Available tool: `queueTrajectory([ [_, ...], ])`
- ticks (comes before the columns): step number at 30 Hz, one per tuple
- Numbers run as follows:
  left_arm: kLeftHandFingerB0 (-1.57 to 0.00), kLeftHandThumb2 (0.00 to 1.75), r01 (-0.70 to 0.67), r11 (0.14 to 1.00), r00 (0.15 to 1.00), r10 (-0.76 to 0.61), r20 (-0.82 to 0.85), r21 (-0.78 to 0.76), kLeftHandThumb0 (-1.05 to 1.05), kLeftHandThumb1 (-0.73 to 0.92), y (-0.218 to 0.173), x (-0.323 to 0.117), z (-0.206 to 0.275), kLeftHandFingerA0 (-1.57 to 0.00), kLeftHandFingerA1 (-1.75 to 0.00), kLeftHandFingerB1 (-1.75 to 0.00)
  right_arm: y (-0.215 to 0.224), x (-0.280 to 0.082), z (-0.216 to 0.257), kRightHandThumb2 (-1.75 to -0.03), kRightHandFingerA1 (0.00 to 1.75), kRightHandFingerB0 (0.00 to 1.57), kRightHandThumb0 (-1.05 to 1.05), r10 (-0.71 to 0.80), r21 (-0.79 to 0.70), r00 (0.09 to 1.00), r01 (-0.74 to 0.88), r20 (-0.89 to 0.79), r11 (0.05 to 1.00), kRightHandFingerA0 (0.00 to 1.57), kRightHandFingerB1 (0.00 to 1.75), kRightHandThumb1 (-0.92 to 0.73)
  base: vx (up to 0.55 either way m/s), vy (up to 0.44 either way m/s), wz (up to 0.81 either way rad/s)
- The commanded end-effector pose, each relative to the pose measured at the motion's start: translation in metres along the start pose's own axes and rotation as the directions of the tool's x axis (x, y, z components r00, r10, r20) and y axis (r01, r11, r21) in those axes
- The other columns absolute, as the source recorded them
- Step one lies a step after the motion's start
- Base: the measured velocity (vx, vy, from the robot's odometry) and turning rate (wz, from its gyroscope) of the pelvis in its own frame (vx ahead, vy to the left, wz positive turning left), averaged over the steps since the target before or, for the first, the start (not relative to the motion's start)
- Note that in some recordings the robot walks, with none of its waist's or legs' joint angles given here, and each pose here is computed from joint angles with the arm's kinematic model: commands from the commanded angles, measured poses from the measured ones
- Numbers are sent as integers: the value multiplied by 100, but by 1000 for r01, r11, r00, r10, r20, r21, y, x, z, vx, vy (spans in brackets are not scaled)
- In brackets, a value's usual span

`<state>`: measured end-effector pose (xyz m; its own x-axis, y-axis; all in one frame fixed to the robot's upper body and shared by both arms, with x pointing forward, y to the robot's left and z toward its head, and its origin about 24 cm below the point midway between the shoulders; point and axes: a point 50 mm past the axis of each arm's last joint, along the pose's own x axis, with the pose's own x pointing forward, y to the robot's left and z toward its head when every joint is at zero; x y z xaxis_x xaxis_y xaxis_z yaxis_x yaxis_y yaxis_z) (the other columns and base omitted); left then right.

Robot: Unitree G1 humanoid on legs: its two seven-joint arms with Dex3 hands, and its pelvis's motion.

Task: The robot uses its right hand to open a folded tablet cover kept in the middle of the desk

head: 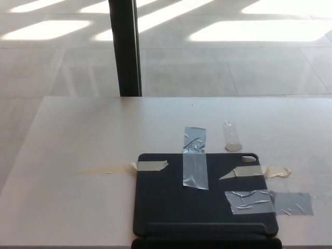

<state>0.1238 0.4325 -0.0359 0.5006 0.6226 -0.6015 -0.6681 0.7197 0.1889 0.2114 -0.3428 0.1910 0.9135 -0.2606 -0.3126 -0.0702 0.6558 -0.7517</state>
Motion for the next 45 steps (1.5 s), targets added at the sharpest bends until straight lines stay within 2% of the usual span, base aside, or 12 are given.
queueTrajectory([
  [1,-58,87,-23,1000,999,23,-34,5,-63,39,12,-3,-7,-81,-83,-72,-6,-90,-238,-60,61,17,-80,-540,617,535,786,-650,36,34,52,-67,0,0,0],
  [8,-57,57,-16,1000,999,15,-30,-21,-54,56,12,-4,-11,-78,-80,-67,30,-99,-262,-62,119,18,-83,-484,556,415,809,-771,-191,52,59,-70,0,0,0],
  [15,-56,58,-43,997,998,40,-52,-66,-55,55,13,-4,-11,-86,-84,-66,57,-94,-270,-103,102,25,-81,-304,480,410,852,-860,-208,74,62,-60,0,0,0],
  [16,-52,87,-39,997,998,36,-48,-67,-63,38,13,-4,-11,-80,-85,-70,61,-93,-269,-62,91,21,-77,-292,497,429,840,-855,-220,37,55,-75,0,0,0],
  [17,-51,88,-40,997,998,37,-48,-63,-62,39,13,-4,-11,-81,-86,-70,65,-91,-269,-103,135,28,-88,-223,467,420,852,-880,-237,92,59,-62,0,0,0],
  [18,-50,88,-39,997,998,36,-48,-70,-63,40,14,-4,-12,-80,-86,-69,71,-90,-268,-68,156,33,-80,-192,474,440,859,-877,-196,88,55,-75,0,0,0],
  [25,-54,58,-43,994,997,36,-69,-98,-57,56,17,-6,-19,-74,-80,-65,98,-80,-275,-61,81,19,-71,-60,443,450,834,-891,-330,62,51,-70,0,0,0],
  [27,-50,91,-51,994,997,45,-68,-97,-63,42,17,-6,-18,-77,-84,-69,103,-77,-272,-100,135,41,-80,-56,468,468,856,-882,-219,101,66,-55,0,0,0],
  [28,-50,91,-53,994,997,47,-66,-95,-65,42,17,-6,-18,-79,-86,-69,104,-77,-272,-63,145,41,-79,-63,472,470,854,-880,-220,88,60,-66,0,0,0],
  [32,-49,91,-60,987,997,51,-62,-149,-66,42,16,-5,-18,-78,-86,-70,102,-71,-269,-63,84,37,-76,-78,510,506,832,-859,-220,81,56,-66,0,0,0],
  [34,-45,91,-59,982,997,48,-62,-181,-59,41,16,-5,-18,-79,-87,-68,101,-68,-269,-67,163,52,-79,-76,529,525,829,-848,-181,104,61,-64,0,0,0],
  [45,-53,55,-53,985,997,44,-57,-164,-62,59,14,-4,-14,-80,-85,-67,105,-66,-270,-66,163,61,-76,-104,554,544,822,-833,-131,107,63,-65,0,0,0],
])
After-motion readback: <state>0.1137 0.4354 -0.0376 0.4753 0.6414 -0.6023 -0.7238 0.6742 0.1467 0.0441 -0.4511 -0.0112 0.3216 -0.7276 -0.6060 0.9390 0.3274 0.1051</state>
